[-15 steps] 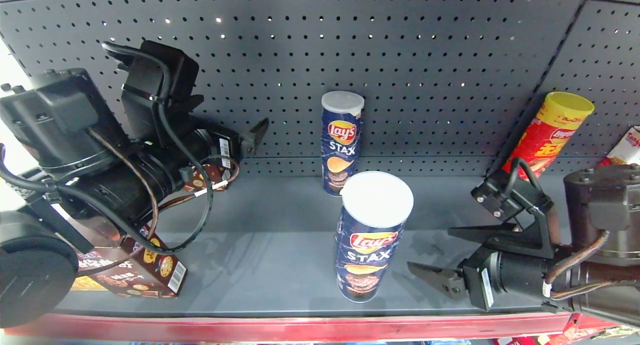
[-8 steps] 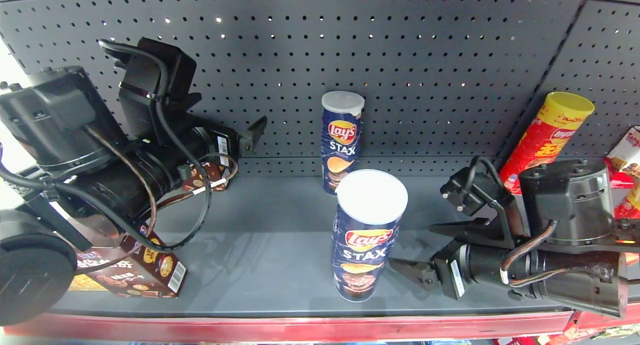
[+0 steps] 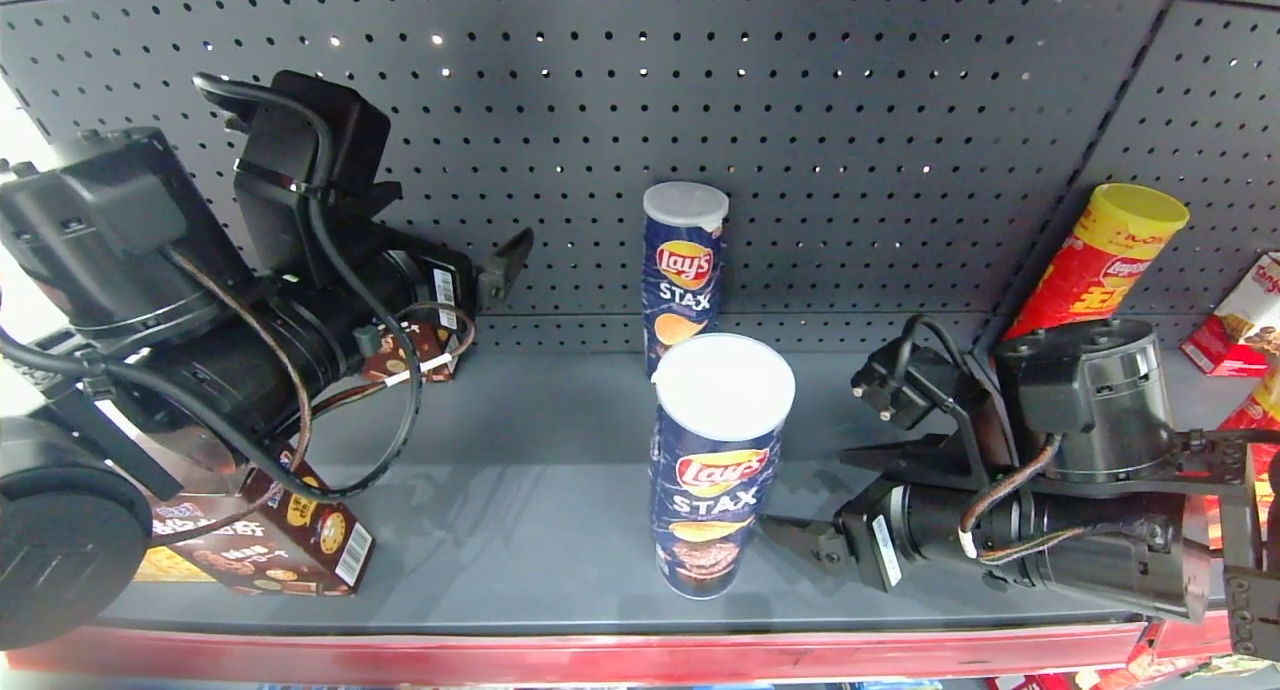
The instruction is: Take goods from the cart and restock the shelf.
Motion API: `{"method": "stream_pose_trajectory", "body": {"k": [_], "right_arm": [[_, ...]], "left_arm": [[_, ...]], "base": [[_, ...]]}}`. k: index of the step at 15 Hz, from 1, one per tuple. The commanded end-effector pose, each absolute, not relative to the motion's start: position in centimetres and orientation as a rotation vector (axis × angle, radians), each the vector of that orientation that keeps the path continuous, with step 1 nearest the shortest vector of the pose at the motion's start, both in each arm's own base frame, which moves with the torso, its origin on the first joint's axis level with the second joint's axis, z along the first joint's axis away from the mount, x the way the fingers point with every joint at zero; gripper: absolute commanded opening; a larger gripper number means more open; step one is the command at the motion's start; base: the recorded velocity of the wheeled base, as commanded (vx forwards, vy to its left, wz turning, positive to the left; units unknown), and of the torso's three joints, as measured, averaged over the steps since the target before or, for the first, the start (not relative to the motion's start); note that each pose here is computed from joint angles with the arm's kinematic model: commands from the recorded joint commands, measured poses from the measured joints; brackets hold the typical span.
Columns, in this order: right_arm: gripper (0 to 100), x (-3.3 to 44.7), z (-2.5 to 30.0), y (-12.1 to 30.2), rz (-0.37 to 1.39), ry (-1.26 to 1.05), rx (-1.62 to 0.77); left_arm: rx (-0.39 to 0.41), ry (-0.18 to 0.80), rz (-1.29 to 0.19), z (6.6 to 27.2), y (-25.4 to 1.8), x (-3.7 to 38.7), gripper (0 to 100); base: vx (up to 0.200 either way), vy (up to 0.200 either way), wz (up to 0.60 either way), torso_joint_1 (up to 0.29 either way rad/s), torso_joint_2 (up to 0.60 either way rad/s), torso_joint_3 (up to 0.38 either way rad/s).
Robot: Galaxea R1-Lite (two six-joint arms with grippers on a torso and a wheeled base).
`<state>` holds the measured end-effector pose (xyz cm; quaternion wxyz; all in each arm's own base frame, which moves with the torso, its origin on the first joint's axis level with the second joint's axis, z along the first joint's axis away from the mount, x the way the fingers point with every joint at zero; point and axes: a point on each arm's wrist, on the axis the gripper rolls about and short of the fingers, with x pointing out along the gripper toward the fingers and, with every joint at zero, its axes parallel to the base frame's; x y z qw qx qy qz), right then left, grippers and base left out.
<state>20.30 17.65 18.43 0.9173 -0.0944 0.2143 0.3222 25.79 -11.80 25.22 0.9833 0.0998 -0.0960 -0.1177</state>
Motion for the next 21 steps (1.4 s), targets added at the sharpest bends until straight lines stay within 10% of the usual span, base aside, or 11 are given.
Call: {"method": "stream_pose_trajectory", "body": {"k": [1, 13, 21], "right_arm": [[100, 20.5, 18.6, 17.8, 0.665, 0.435, -0.193], [100, 19.9, 19.6, 17.5, 0.655, 0.396, -0.181], [100, 16.1, 26.0, 11.1, 0.534, 0.12, -0.06]], "left_arm": [[0.2, -0.194, -0.238, 25.3, -11.8, 25.8, 100], [0.201, -0.192, -0.24, 25.1, -11.9, 25.8, 100], [0.186, -0.218, -0.23, 26.1, -10.2, 22.6, 100]], "base": [[0.0, 0.0, 0.0, 0.0, 0.0, 0.0], [0.0, 0.0, 0.0, 0.0, 0.0, 0.0], [0.0, 0.0, 0.0, 0.0, 0.0, 0.0]]}}
